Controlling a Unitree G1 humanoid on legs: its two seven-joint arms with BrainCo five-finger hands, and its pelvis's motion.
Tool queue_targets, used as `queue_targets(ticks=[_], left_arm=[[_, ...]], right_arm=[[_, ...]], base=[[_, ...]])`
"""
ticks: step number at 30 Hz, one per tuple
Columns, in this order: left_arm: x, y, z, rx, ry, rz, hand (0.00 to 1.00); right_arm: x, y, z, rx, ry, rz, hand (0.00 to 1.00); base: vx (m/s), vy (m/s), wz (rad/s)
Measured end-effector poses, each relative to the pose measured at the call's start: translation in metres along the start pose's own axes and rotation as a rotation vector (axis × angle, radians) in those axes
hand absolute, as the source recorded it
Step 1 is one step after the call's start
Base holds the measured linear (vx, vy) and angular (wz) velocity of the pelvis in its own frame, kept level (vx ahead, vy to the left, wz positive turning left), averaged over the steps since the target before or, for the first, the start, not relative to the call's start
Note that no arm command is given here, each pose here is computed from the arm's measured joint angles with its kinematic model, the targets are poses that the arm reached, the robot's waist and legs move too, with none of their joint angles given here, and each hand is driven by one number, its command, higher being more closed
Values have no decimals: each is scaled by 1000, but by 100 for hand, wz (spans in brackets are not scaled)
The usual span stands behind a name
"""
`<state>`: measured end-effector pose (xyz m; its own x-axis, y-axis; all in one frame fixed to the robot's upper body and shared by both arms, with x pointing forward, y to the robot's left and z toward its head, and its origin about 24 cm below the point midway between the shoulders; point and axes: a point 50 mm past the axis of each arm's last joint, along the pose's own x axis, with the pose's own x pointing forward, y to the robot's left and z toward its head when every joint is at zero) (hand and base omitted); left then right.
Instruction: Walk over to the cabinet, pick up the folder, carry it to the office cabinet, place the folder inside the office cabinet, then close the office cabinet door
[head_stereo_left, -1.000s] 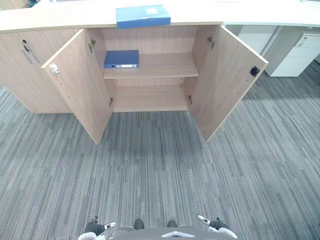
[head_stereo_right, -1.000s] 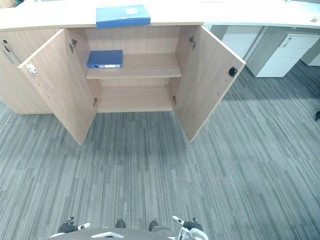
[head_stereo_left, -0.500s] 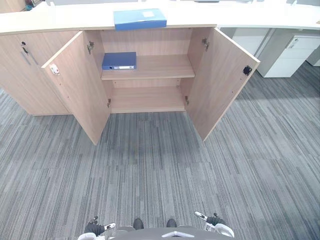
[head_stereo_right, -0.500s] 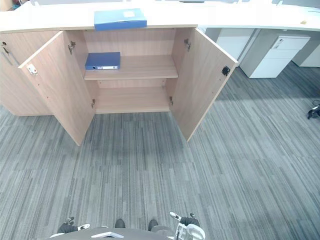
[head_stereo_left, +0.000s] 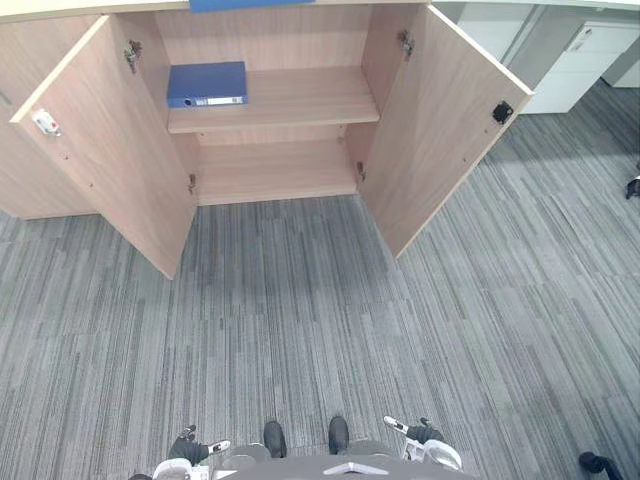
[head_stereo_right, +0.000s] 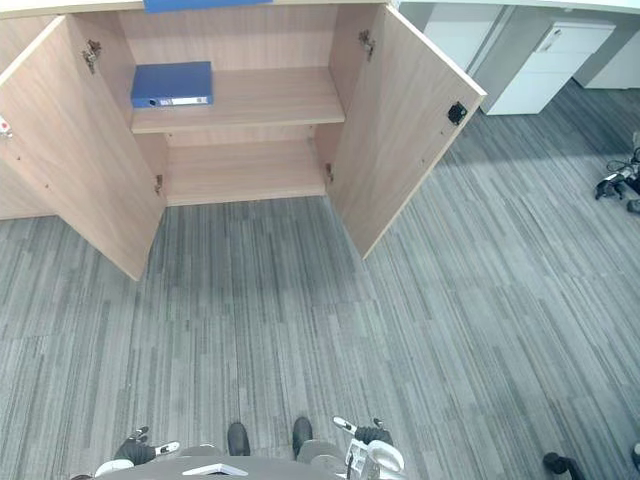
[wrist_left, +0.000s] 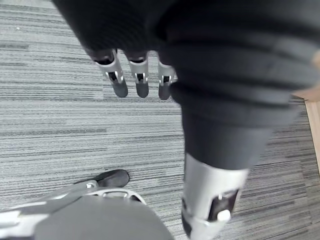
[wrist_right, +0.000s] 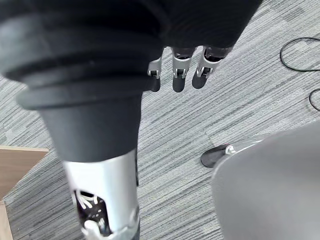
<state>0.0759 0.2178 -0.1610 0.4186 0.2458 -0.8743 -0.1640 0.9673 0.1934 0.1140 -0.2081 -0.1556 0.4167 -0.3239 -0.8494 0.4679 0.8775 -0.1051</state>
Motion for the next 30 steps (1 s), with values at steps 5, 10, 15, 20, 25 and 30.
queue_targets(ticks=[5, 10, 15, 20, 25, 30], left_arm=[[3, -6, 14, 19, -34, -18, 0], [5, -9, 19, 2, -44, -22, 0], [4, -16, 20, -66, -46, -23, 0], [3, -18, 36, -186, -121, -2, 0], [2, -31, 52, -210, -181, -32, 0], [3, -35, 62, -202, -205, -45, 0]], right_arm=[[0, 7, 18, 20, -73, 20, 0], [1, 12, 30, 65, -117, 32, 0], [2, 1, 31, 66, -120, 6, 0], [0, 3, 30, 68, -131, 11, 0], [-3, 12, 31, 79, -147, 32, 0], [-5, 10, 18, 132, -106, 15, 0]], base=[[196, 63, 11], [275, -40, 20], [473, -205, 39], [466, -236, 16], [289, -37, -14], [394, 186, -17]])
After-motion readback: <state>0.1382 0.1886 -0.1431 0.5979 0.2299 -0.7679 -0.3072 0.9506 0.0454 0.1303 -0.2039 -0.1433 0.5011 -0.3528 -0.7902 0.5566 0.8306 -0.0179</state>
